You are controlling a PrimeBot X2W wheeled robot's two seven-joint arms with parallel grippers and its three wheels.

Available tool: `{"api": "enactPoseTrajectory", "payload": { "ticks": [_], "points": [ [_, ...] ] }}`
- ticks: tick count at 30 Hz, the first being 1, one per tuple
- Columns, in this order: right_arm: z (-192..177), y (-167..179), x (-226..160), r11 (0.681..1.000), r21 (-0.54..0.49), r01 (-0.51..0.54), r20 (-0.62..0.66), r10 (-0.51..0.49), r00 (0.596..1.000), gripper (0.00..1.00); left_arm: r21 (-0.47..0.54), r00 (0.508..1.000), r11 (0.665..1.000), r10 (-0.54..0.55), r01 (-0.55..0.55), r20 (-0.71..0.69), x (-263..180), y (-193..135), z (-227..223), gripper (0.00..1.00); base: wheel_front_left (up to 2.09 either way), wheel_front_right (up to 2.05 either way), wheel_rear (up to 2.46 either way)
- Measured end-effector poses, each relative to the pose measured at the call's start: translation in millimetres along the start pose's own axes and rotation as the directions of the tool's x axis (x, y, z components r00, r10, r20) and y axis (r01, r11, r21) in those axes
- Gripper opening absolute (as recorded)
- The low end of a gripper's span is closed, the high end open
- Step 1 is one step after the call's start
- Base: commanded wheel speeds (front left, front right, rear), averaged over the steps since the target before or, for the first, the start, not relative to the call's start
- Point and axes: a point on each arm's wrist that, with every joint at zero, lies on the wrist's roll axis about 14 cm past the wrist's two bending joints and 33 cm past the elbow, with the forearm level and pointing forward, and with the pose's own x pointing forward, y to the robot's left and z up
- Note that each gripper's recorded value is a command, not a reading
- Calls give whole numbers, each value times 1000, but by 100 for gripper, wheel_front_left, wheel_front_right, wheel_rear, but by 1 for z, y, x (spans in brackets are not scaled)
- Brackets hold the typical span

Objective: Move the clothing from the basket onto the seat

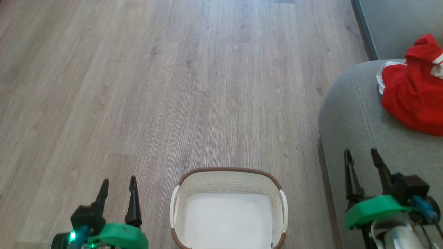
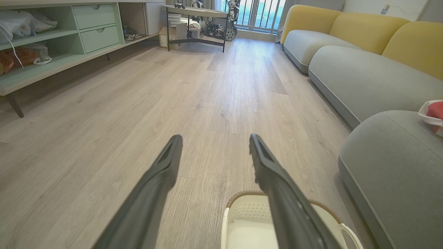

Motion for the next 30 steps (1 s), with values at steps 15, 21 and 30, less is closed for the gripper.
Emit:
{"api": "enactPoseTrajectory", "payload": {
  "ticks": [15,21,30],
  "points": [
    [-8,5,-13,1000,25,-7,-21,8,1000,100,-2,1000,1000,0,0,7,-5,2,1,100,0,0,0],
    [-7,6,-13,1000,25,-10,-20,10,1000,100,3,1000,1000,-1,1,11,-5,2,2,100,0,0,0],
    [-13,6,-13,1000,27,-8,-38,9,999,0,1,1000,1000,3,-3,-5,-7,3,-3,0,0,0,0]
  ]
}}
